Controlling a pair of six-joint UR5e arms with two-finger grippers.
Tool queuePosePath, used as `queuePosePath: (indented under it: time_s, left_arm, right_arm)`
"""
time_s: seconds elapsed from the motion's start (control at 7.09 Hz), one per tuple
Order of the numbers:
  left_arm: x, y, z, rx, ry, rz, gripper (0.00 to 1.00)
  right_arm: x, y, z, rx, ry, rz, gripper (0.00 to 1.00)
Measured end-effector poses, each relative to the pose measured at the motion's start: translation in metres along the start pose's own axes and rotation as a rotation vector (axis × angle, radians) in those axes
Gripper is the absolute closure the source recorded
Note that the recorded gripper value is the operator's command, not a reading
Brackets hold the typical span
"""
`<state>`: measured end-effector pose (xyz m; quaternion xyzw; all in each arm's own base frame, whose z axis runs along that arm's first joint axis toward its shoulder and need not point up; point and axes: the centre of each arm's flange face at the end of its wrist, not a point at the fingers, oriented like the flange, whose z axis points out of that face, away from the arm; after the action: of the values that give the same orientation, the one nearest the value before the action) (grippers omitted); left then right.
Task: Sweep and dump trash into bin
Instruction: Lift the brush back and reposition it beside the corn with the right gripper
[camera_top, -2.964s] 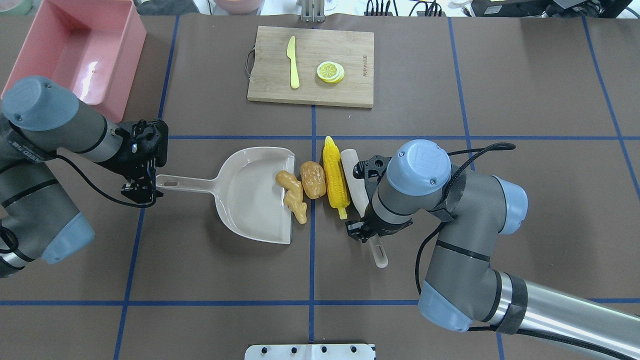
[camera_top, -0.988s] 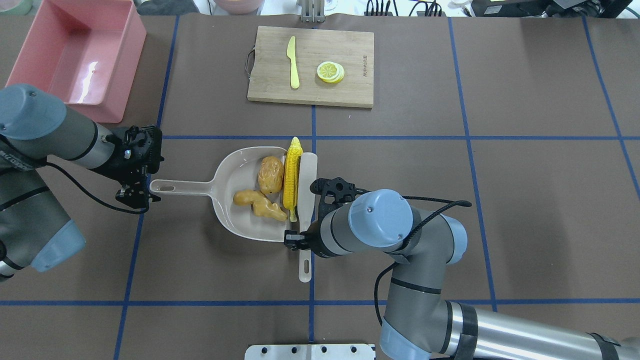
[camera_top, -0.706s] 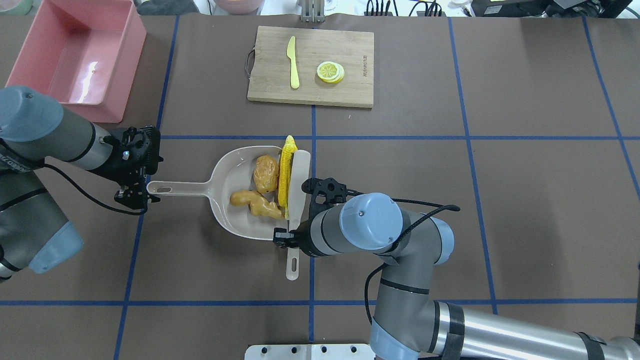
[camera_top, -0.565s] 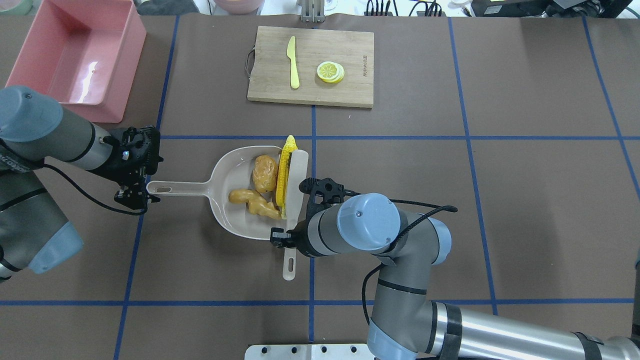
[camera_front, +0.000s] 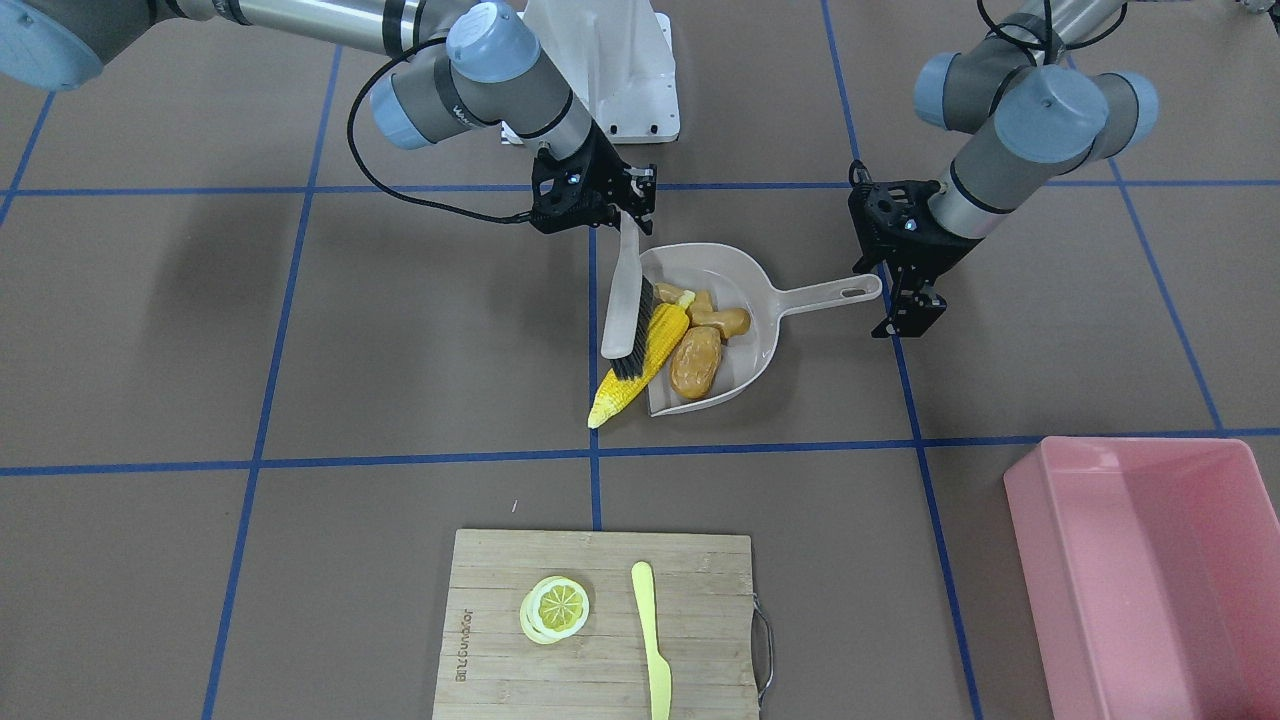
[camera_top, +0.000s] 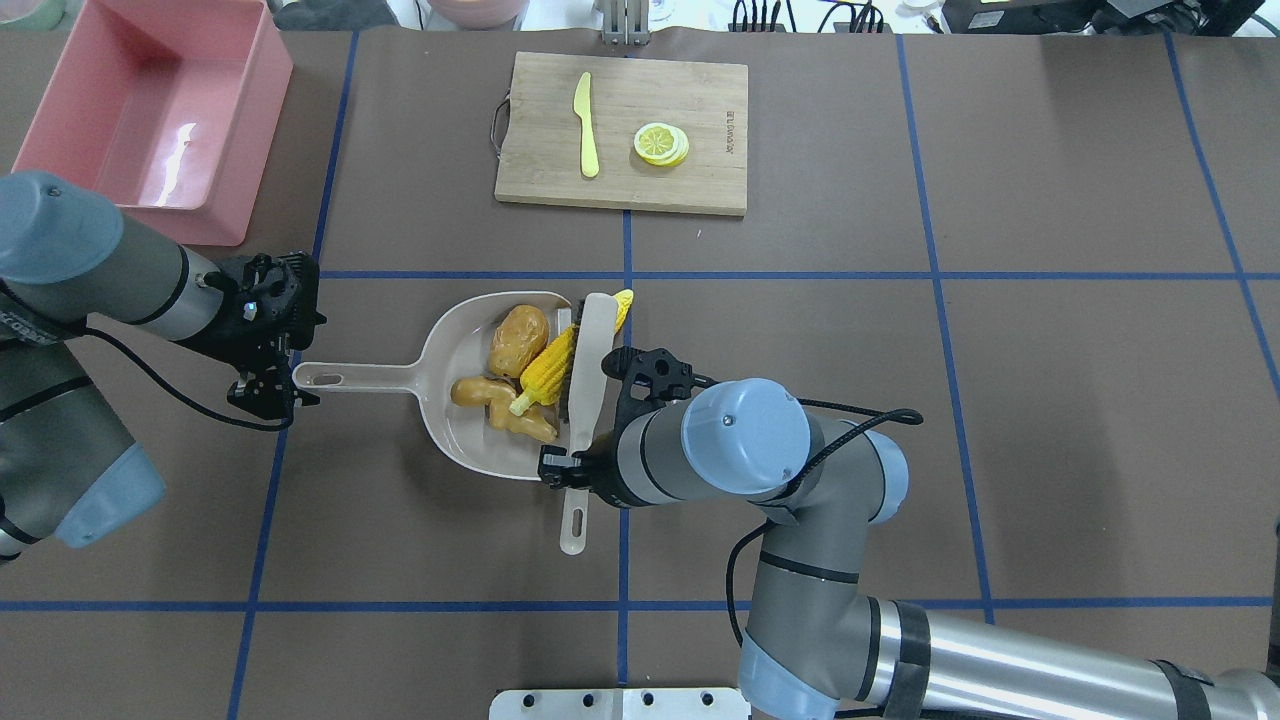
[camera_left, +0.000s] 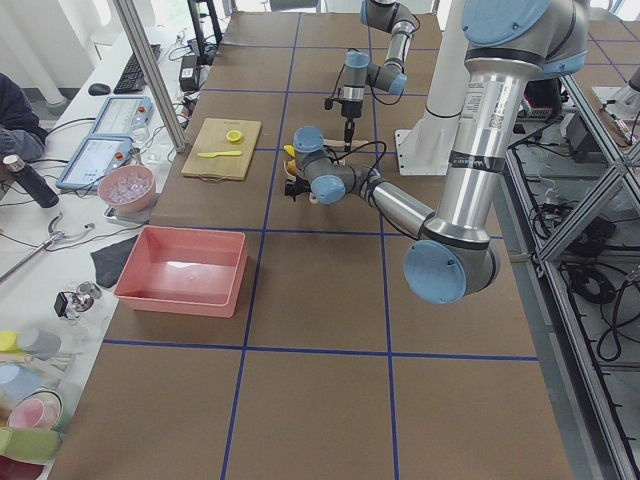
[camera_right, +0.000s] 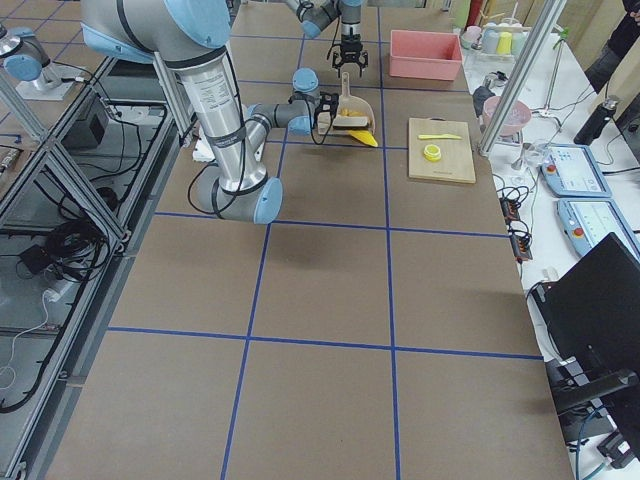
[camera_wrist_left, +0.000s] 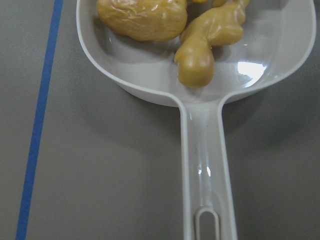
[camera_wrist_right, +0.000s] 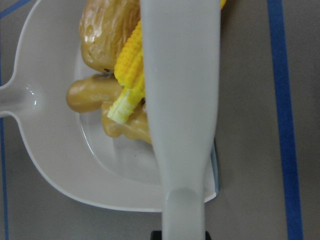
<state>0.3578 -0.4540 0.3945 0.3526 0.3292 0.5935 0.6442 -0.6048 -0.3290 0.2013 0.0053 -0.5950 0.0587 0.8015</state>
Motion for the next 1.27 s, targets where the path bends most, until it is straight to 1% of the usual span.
queuePosePath:
  time_s: [0.14, 0.28, 0.42, 0.56, 0.71, 0.99, 1.13, 1.27]
  left_arm:
    - [0.0, 0.0, 0.0, 0.0, -0.002, 0.0, 0.03]
    - [0.0, 0.0, 0.0, 0.0, -0.002, 0.002, 0.03]
    - [0.0, 0.0, 0.001, 0.0, -0.002, 0.002, 0.03]
    - [0.0, 0.001, 0.001, -0.001, -0.001, 0.003, 0.03]
    - [-0.001, 0.002, 0.002, -0.003, 0.001, 0.003, 0.03]
    - [-0.001, 0.004, 0.004, -0.002, 0.002, 0.002, 0.03]
    - [-0.001, 0.003, 0.004, 0.001, 0.001, -0.007, 0.03]
    - [0.0, 0.001, 0.003, 0.006, 0.001, -0.03, 0.03]
  right_arm:
    - [0.007, -0.018, -0.015, -0.011, 0.005, 0.008, 1.0]
    - [0.016, -0.036, -0.037, -0.034, 0.016, 0.009, 1.0]
    - [0.028, -0.045, -0.056, -0.064, 0.034, -0.004, 1.0]
    - [0.044, -0.051, -0.068, -0.093, 0.062, -0.031, 1.0]
    - [0.063, -0.064, -0.074, -0.11, 0.109, -0.081, 1.0]
    - [0.086, -0.092, -0.082, -0.153, 0.244, -0.208, 1.0]
    - [0.09, -0.099, -0.081, -0.178, 0.297, -0.257, 1.0]
    - [0.09, -0.106, -0.073, -0.198, 0.338, -0.29, 1.0]
